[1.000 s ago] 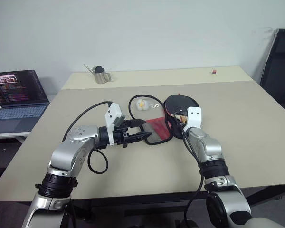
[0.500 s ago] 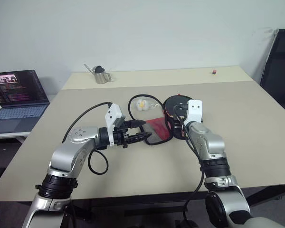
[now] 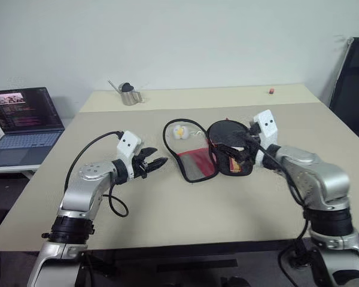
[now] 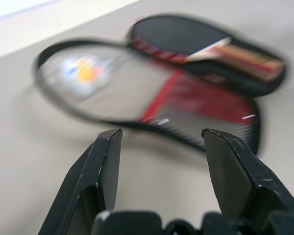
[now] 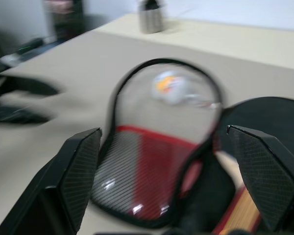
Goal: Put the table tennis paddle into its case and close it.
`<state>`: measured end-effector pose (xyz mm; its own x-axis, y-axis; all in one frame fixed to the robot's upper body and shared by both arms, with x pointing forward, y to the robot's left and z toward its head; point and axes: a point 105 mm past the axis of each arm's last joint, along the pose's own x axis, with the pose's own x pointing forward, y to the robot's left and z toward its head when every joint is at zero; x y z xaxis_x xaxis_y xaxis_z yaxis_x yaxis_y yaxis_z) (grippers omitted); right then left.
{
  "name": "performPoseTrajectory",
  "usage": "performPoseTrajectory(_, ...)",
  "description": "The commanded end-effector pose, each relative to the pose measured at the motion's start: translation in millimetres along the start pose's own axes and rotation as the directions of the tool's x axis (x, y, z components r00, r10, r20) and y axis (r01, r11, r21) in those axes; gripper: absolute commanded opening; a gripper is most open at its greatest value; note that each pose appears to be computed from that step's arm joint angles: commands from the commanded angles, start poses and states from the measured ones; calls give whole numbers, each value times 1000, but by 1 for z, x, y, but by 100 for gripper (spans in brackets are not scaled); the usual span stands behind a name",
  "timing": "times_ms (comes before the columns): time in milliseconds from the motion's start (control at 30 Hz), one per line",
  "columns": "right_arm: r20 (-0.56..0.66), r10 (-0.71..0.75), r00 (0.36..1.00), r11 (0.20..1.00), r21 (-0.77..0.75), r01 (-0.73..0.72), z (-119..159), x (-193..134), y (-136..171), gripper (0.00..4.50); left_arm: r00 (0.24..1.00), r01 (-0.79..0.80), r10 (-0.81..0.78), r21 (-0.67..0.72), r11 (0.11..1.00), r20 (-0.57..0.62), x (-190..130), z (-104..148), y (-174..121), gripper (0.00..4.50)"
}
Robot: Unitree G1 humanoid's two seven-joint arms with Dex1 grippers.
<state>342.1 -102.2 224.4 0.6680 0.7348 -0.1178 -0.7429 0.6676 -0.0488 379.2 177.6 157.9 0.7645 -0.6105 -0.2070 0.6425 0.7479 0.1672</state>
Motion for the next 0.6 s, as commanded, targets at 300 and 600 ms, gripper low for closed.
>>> performPoseTrajectory(300, -29, 122, 992, 979, -162, -125, 14, -34, -1, 446, 999, 1, 0, 27, 1000, -40, 12, -7, 15, 284)
performPoseTrajectory(600, -113, 49, 992, 980, -185, -70, 2, -56, -33, 446, 998, 26, -26, -3, 1000, -60, 41, -17, 6, 284)
